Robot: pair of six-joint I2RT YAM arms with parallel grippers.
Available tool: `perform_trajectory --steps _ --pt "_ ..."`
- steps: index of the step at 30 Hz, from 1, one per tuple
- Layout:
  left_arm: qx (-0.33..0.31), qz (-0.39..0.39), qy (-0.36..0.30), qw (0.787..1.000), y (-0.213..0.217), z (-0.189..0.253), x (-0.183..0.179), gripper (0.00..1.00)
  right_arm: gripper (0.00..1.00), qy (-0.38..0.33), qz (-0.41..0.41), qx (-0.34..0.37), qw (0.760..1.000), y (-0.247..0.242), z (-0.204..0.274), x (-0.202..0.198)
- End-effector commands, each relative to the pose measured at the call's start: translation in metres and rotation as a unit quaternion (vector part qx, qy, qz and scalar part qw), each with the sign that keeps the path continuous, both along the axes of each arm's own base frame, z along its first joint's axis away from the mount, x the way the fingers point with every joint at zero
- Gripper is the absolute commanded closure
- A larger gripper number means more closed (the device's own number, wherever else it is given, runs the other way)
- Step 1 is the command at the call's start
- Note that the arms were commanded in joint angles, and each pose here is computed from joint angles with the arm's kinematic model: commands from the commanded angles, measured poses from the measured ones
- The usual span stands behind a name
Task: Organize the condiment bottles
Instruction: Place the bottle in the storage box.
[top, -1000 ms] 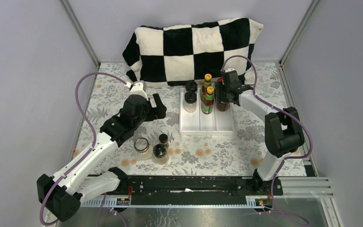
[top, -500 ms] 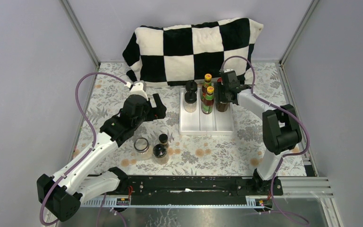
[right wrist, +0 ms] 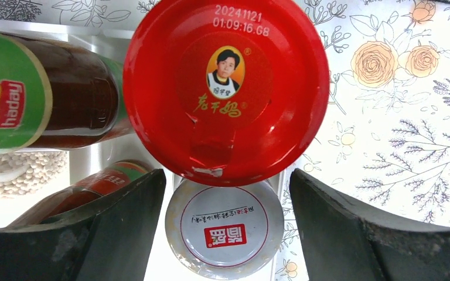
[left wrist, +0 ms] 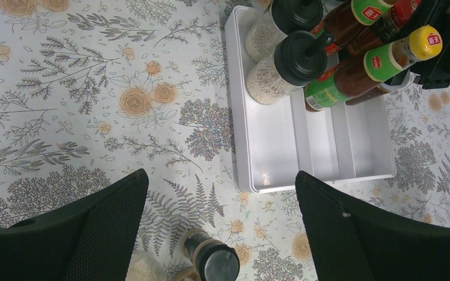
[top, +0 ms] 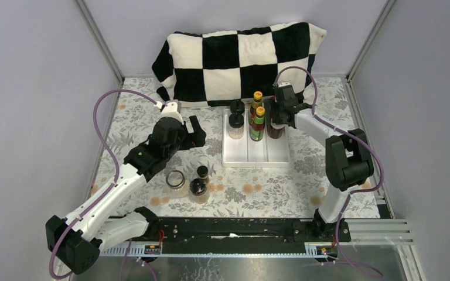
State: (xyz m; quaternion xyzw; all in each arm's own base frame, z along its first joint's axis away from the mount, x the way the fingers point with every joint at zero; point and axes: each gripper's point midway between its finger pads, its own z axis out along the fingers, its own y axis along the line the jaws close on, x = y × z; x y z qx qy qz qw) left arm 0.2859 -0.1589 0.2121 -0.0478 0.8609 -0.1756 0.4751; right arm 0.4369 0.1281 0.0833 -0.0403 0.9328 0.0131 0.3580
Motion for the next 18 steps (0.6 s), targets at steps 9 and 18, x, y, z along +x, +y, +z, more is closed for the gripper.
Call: perform_trajectory --steps 9,18 --pt "-0.001 0.003 -0.025 1.000 0.002 0.014 0.005 0.01 0.12 -0.061 -0.061 -0.016 0.996 -0.027 0.058 -0.006" --pt "0.000 -0.002 -0.033 0.999 0.005 0.021 -0.001 0.01 0.11 -0.107 -0.073 0.018 0.991 -0.041 0.111 -0.056"
